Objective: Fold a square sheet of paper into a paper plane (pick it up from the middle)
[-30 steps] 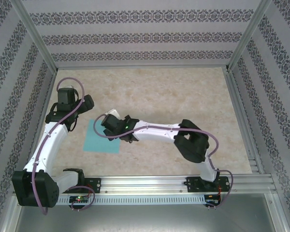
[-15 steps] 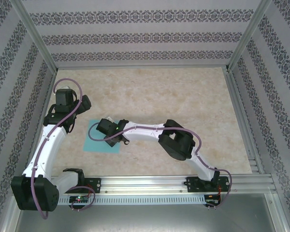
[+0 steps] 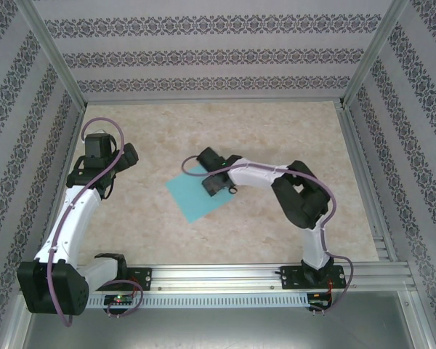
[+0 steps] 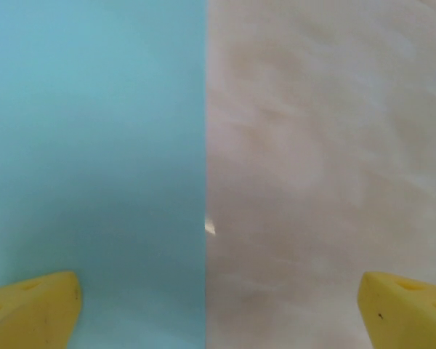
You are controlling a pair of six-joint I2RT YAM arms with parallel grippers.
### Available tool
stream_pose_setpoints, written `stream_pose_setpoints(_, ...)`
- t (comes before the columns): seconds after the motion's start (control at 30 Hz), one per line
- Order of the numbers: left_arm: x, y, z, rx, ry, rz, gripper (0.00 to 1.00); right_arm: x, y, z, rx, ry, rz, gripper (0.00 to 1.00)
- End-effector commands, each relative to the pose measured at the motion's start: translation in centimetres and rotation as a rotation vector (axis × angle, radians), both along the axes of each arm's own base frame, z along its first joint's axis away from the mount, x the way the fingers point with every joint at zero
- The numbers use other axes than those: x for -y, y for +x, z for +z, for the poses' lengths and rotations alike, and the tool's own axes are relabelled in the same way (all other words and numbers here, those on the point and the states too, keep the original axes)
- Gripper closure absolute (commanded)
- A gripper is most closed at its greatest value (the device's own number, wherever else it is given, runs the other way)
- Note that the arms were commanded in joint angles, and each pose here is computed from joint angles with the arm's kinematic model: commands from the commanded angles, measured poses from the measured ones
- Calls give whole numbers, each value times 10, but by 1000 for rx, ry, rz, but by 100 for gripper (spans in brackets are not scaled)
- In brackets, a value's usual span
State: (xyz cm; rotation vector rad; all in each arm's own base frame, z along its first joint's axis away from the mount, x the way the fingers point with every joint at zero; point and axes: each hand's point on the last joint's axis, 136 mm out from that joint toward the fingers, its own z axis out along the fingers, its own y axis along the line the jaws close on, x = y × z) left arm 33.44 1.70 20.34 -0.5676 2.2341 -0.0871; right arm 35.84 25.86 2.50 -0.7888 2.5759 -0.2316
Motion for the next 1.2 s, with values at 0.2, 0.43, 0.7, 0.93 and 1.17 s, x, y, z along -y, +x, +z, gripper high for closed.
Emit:
stream_pose_setpoints(0.2,12,2,-17,-36,-93,-33,0,43,-4,46,-7,40,-131,2)
stream_pose_setpoints(0.43,42,8,-35,-46,-240,-118,0,-29,-16,38,-80,210,-81,2)
stream_pose_setpoints(0.7,53,5,-46,-76,-250,-154,0,-34,-24,13,-189,118,0,2)
stream_pose_setpoints(0.93,57,7,-48,-85,-261,-160,0,-27,-17,3,-251,129,-24,2)
stream_pose_setpoints(1.17,59,6,-51,-96,-265,-163,0,-43,-24,1,-282,150,40,2)
